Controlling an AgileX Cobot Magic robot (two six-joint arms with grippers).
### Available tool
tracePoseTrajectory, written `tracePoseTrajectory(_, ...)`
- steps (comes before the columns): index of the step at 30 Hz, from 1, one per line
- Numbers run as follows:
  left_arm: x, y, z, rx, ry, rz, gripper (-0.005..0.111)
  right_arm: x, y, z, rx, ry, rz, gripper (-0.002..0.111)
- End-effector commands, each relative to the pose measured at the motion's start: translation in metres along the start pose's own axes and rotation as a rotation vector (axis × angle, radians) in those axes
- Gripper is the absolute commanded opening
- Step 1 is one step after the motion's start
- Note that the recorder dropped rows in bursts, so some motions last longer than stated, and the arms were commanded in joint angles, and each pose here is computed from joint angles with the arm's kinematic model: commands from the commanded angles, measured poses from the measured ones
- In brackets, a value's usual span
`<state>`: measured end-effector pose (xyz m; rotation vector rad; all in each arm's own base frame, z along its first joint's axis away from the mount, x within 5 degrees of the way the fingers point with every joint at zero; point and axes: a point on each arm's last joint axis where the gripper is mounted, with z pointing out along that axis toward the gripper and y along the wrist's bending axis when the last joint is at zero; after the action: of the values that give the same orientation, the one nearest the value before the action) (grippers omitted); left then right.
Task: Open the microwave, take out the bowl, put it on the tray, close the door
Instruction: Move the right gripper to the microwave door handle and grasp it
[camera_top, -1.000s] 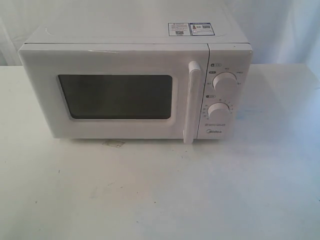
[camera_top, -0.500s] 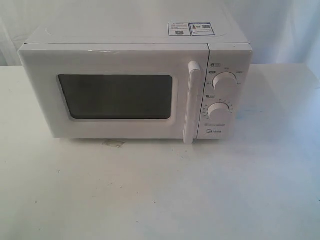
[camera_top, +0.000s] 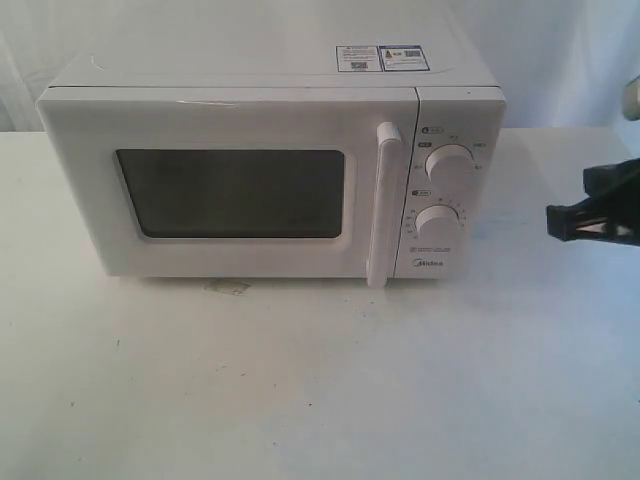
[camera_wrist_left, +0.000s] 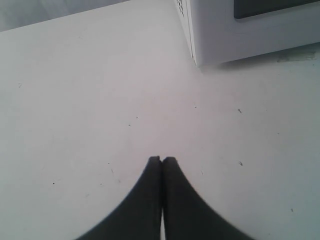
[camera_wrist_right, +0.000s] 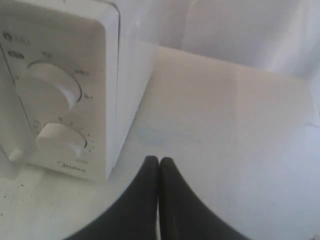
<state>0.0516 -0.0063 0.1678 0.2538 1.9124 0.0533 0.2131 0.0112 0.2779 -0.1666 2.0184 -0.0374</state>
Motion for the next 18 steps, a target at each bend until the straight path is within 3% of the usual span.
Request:
tracePoseTrajectory(1,0.001,0.000,0.000,0.003,0.001,-0.007,0.000,0.015,0.003,0.025,-0.020,0.131,0.073,0.000)
tracePoseTrajectory(4,0.001,0.000,0.000,0.003,0.001,-0.007,0.000,0.018,0.018,0.034,-0.107,0.246,-0.001,0.000)
tracePoseTrajectory(6,0.001,0.000,0.000,0.003,0.001,-0.007,0.000,0.013,0.040,0.032,-0.269,0.278,-0.135,0.000)
tracePoseTrajectory(8,0.001,0.000,0.000,0.003,0.001,-0.007,0.000,0.003,0.069,0.021,-0.573,0.235,-0.251,0.000)
tracePoseTrajectory(10,0.001,0.000,0.000,0.003,0.001,-0.007,0.000,-0.006,0.094,-0.001,-0.959,0.036,-0.451,0.000)
tracePoseTrajectory(11,0.001,0.000,0.000,0.003,0.001,-0.006,0.000,-0.010,0.100,-0.009,-1.058,-0.049,-0.476,0.000)
tracePoseTrajectory(13,0.001,0.000,0.000,0.003,0.001,-0.006,0.000,-0.014,0.096,-0.001,-0.957,-0.073,-0.475,0.000)
tracePoseTrajectory(16,0.001,0.000,0.000,0.003,0.001,-0.006,0.000,-0.016,0.081,0.016,-0.710,-0.045,-0.426,0.000)
tracePoseTrajectory(18,0.001,0.000,0.000,0.003,0.001,-0.006,0.000,-0.017,0.074,0.023,-0.632,-0.040,-0.422,0.000)
